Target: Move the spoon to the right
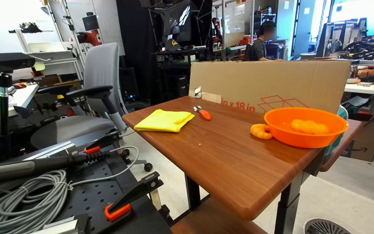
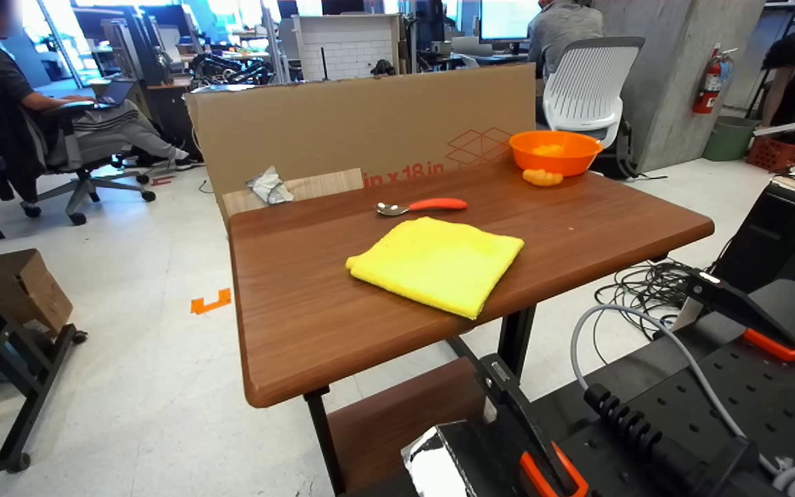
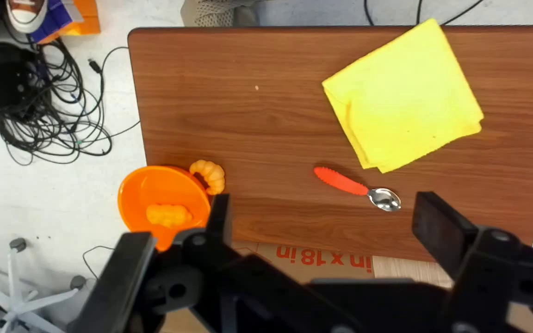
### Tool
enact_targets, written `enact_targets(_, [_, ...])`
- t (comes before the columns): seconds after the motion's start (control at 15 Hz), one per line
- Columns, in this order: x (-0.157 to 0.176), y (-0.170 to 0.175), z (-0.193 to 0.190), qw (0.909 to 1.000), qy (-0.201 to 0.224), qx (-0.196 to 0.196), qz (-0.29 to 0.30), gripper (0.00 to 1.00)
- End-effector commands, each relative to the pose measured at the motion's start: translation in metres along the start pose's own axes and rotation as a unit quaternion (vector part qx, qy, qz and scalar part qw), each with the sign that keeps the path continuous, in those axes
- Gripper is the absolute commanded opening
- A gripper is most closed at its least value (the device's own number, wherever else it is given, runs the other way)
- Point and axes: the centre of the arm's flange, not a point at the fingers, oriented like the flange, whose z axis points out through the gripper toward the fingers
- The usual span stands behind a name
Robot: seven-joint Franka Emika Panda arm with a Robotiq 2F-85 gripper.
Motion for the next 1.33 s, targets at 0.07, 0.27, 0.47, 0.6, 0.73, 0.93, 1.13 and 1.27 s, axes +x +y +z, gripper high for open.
enact_targets(0.07, [0.059, -0.01, 0.018, 0.992, 0.017, -0.051, -0.115, 1.0])
enact_targets(0.27, [0.081, -0.02, 0.033, 0.9788, 0.03, -0.076, -0.188, 1.0])
enact_targets(0.47, [0.096, -0.028, 0.05, 0.9607, 0.047, -0.07, -0.264, 1.0])
enact_targets(0.6, [0.105, -0.032, 0.063, 0.9457, 0.056, -0.058, -0.315, 1.0])
enact_targets(0.73, [0.111, -0.038, 0.075, 0.9272, 0.065, -0.048, -0.366, 1.0])
enact_targets(0.93, [0.114, -0.036, 0.085, 0.8948, 0.075, -0.033, -0.439, 1.0])
enact_targets(1.13, [0.106, -0.043, 0.089, 0.8999, 0.063, -0.038, -0.43, 1.0])
enact_targets(1.27, [0.107, -0.042, 0.088, 0.896, 0.064, -0.036, -0.438, 1.0])
